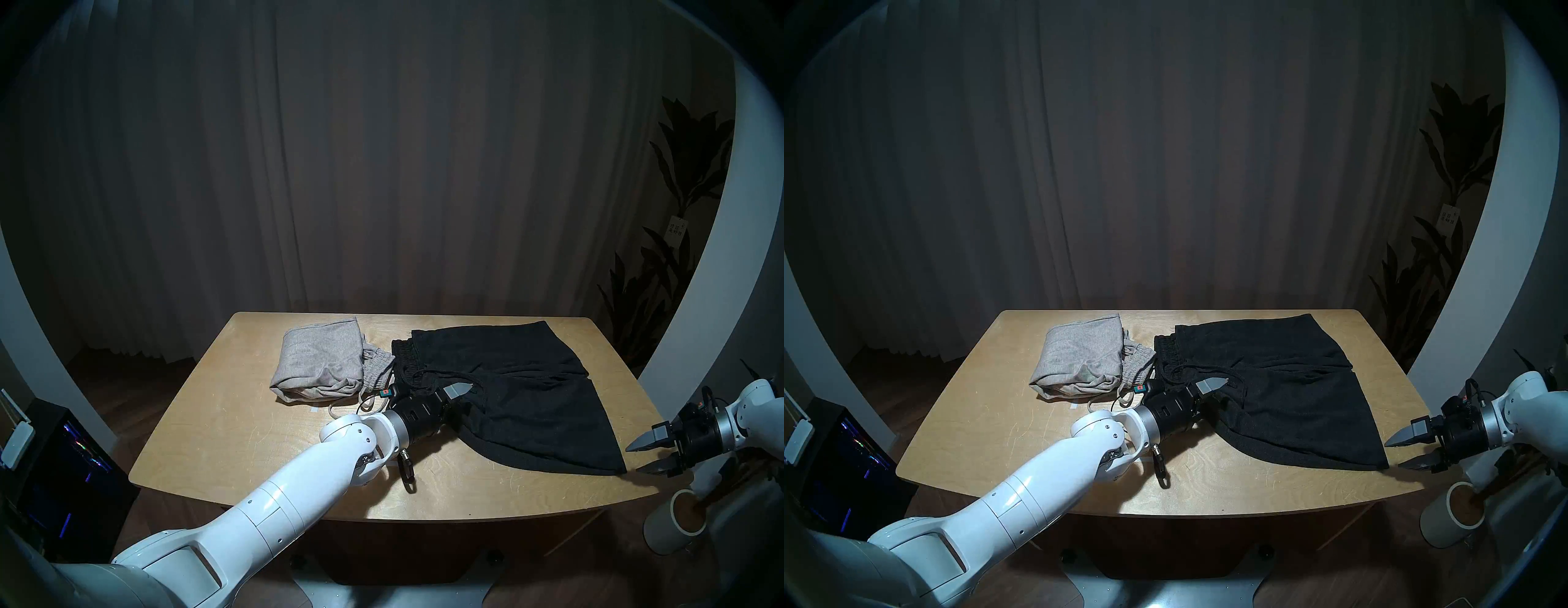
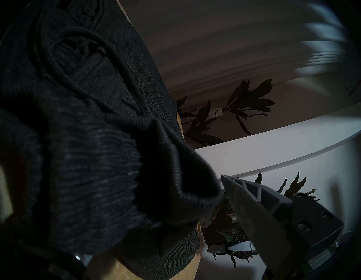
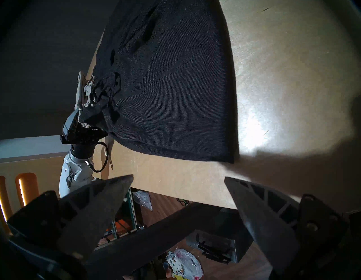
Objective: Fold pants twice and stack them
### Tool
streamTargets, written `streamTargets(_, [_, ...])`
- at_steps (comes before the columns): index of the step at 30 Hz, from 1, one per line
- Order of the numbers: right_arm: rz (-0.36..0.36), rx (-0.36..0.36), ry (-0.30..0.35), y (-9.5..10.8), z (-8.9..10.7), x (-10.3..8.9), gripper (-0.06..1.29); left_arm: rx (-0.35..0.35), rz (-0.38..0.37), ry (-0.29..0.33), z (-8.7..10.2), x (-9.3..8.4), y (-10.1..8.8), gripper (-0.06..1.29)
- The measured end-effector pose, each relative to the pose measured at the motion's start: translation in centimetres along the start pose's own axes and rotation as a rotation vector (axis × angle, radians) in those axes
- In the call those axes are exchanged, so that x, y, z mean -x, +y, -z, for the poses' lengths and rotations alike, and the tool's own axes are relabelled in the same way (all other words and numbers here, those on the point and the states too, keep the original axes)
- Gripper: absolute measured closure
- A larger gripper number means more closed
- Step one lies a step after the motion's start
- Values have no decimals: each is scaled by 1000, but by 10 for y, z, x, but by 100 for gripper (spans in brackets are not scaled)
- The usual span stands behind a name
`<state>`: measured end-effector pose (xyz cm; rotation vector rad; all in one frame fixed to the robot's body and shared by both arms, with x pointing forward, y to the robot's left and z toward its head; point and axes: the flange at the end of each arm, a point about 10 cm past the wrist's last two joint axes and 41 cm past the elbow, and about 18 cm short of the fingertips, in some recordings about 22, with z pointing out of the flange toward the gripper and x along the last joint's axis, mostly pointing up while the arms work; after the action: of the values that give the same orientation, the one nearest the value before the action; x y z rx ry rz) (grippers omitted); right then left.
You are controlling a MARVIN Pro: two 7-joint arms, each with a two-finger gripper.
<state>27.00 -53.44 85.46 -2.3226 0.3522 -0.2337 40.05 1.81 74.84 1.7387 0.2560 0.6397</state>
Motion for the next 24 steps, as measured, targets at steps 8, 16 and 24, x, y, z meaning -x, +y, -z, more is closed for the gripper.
streamTargets(8, [28,-3,-26,-8,-8,1,0,13,-9,-1,1,1,-1,6])
streamTargets(16, [37,13,-37,-7,-8,2,0,24,-16,-1,2,1,-2,6])
streamTargets(24, [39,37,-37,-2,-5,2,0,36,-24,-1,3,2,-3,5])
